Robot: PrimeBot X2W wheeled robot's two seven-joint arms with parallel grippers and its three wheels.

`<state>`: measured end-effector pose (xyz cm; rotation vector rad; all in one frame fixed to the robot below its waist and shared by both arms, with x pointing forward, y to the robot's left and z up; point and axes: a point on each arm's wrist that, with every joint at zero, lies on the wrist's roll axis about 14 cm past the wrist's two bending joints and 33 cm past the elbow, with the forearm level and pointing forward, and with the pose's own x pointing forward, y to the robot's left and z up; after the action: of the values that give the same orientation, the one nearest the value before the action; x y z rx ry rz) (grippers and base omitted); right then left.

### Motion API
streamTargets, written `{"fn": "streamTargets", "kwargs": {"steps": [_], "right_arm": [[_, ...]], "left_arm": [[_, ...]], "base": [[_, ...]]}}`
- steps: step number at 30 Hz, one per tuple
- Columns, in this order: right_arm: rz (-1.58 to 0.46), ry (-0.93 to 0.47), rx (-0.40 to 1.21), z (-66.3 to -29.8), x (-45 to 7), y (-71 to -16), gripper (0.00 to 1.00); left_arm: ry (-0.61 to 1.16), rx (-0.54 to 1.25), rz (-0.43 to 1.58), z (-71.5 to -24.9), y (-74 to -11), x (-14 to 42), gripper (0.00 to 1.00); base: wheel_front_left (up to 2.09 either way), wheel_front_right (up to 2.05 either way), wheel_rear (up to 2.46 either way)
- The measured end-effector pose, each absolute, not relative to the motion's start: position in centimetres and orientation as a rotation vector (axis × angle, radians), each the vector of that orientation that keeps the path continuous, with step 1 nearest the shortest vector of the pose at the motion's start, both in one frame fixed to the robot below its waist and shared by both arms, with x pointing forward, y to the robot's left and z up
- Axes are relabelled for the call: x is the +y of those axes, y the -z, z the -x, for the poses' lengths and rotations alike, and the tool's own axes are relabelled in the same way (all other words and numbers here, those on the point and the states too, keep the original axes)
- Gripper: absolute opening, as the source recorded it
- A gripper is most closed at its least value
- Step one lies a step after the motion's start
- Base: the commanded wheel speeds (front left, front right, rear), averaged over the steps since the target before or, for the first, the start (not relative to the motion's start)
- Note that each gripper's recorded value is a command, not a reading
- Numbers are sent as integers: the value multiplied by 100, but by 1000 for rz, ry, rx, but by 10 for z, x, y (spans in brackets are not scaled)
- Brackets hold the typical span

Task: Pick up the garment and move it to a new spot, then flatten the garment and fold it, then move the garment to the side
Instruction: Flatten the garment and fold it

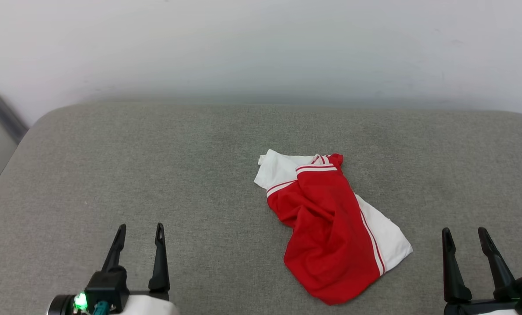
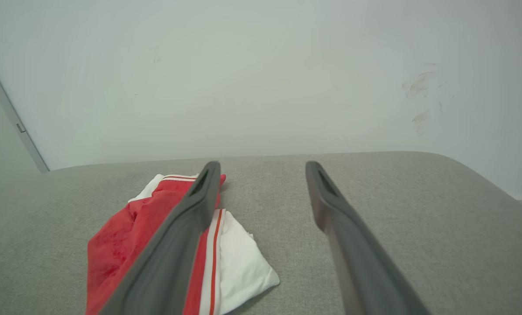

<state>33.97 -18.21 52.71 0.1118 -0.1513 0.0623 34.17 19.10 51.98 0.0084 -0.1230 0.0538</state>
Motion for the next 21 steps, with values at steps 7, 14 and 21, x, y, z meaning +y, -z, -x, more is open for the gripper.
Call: {"fn": "streamTargets", "kwargs": {"steps": [7, 14, 21], "right_arm": [[-104, -60, -147, -342, -183, -526, 100], [-96, -62, -155, -355, -182, -528, 100], [-92, -46, -154, -370, -187, -527, 100]], "left_arm": [[8, -190, -47, -373, -543, 187, 100], [148, -295, -172, -437, -590, 170, 100], [250, -316, -259, -510, -634, 146, 100]], "base": [[0, 0, 0], [0, 0, 0], [0, 0, 0]]}}
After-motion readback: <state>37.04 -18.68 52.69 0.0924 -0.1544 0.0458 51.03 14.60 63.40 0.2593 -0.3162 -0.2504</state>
